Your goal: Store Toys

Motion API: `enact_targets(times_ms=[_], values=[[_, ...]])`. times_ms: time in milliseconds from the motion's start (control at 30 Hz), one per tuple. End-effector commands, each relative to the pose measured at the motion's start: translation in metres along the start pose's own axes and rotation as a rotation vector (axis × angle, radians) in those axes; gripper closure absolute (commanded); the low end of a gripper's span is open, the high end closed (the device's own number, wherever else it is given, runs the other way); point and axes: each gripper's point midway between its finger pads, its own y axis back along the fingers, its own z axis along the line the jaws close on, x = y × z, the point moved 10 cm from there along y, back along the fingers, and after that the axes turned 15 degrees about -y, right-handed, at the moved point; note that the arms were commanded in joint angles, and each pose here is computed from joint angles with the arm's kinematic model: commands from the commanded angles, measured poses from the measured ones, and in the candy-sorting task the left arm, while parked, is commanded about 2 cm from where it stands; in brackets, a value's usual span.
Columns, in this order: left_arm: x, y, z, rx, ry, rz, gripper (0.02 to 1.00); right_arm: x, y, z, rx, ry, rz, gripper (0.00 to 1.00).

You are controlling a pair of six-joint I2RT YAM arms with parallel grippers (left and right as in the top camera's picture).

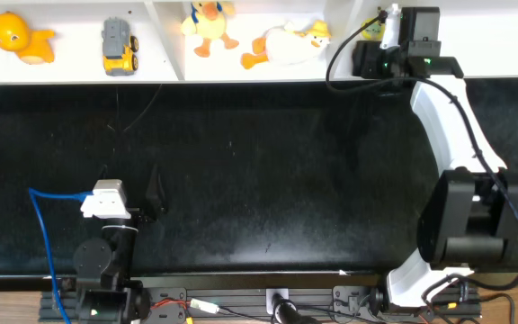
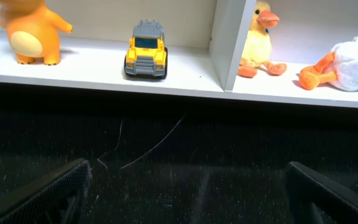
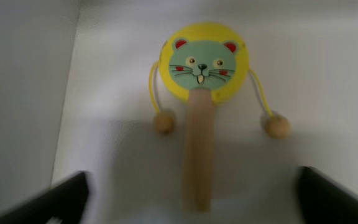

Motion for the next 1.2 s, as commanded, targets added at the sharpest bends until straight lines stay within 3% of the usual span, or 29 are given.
enact_targets(times_ms=[33, 133, 200, 300, 467, 633, 867, 1033, 1200], values=[[0.0, 0.0, -0.001, 0.018, 0.018, -0.007, 0.02, 0.005, 0.017, 0.0, 0.045, -0.105, 0.019, 0.003], [0.0, 0.0, -0.001, 0.018, 0.018, -0.007, 0.02, 0.007, 0.044, 0.0, 0.088, -0.169, 0.011, 0.003], [0.0, 0.0, -0.001, 0.018, 0.018, -0.007, 0.02, 0.011, 0.067, -0.002, 0.146, -0.258, 0.008, 0.003], [0.0, 0.0, -0.001, 0.018, 0.018, -0.007, 0.023, 0.023, 0.102, -0.011, 0.26, -0.445, 0.006, 0.003], [0.0, 0.0, -0.001, 0.018, 0.018, -0.007, 0.02, 0.044, 0.159, -0.045, 0.397, -0.848, 0.009, 0.003], [0.0, 0.0, -0.001, 0.018, 0.018, -0.007, 0.02, 0.06, 0.196, -0.091, 0.512, -1.06, 0.024, 0.003], [0.0, 0.0, -0.001, 0.018, 0.018, -0.007, 0.02, 0.076, 0.208, -0.148, 0.64, -1.206, 0.011, 0.005], [0.0, 0.0, -0.001, 0.018, 0.018, -0.007, 0.02, 0.089, 0.191, -0.176, 0.657, -1.162, 0.001, 0.001], [0.0, 0.0, -0.001, 0.018, 0.018, -0.007, 0.02, 0.102, 0.175, -0.193, 0.663, -1.185, -0.026, 0.016]])
